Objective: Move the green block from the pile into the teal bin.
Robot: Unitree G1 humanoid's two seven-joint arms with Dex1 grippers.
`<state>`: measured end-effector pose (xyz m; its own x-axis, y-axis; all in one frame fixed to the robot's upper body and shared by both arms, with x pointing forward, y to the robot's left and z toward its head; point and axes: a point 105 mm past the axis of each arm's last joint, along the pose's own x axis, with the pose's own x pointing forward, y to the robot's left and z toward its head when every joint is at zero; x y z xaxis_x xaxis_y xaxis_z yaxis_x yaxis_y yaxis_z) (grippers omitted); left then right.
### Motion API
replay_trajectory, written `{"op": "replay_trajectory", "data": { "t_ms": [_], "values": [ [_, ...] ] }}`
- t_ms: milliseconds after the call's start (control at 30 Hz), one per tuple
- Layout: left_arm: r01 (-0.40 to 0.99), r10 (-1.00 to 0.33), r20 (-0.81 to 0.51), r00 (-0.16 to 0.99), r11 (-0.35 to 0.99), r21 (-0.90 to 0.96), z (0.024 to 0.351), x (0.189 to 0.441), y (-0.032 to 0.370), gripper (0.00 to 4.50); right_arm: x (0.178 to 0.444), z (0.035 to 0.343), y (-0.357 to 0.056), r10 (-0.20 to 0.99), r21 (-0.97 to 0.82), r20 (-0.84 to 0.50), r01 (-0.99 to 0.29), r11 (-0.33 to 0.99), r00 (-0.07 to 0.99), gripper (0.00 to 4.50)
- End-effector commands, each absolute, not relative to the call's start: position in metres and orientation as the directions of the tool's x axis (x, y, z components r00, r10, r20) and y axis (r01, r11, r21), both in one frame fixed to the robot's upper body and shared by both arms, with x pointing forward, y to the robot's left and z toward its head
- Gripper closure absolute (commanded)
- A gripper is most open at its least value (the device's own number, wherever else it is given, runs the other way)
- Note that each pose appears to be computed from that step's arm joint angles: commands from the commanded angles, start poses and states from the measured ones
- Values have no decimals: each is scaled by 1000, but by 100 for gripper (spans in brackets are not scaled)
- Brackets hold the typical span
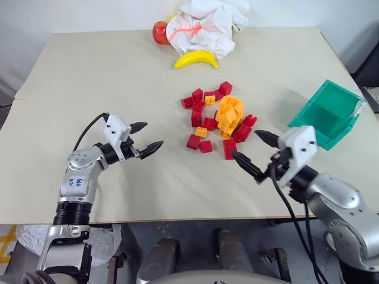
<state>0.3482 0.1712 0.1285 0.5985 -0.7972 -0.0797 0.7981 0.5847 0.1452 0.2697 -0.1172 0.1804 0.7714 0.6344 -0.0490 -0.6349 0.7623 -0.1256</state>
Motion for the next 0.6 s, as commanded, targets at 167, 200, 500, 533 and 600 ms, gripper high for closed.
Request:
{"op": "replay_trajectory", "data": {
  "t_ms": [167, 200, 500, 533, 600],
  "values": [
    [979, -989, 69, 134, 143, 148, 154, 314, 159, 0, 306, 178, -52, 689, -99, -79, -694, 713, 720, 199],
    [981, -991, 66, 113, 122, 151, 154, 313, 160, 0, 310, 179, -47, 694, -98, -78, -698, 709, 716, 232],
    [991, -997, 45, 70, 74, 113, 150, 317, 155, 0, 388, 180, -31, 529, -93, -35, -530, 843, 848, 448],
    [990, -996, 50, 75, 81, 116, 151, 318, 155, 0, 395, 180, -34, 497, -99, -29, -497, 862, 867, 448],
    [989, -995, 53, 81, 87, 117, 151, 318, 155, 0, 406, 180, -40, 443, -103, -18, -443, 891, 896, 448]
  ]
}}
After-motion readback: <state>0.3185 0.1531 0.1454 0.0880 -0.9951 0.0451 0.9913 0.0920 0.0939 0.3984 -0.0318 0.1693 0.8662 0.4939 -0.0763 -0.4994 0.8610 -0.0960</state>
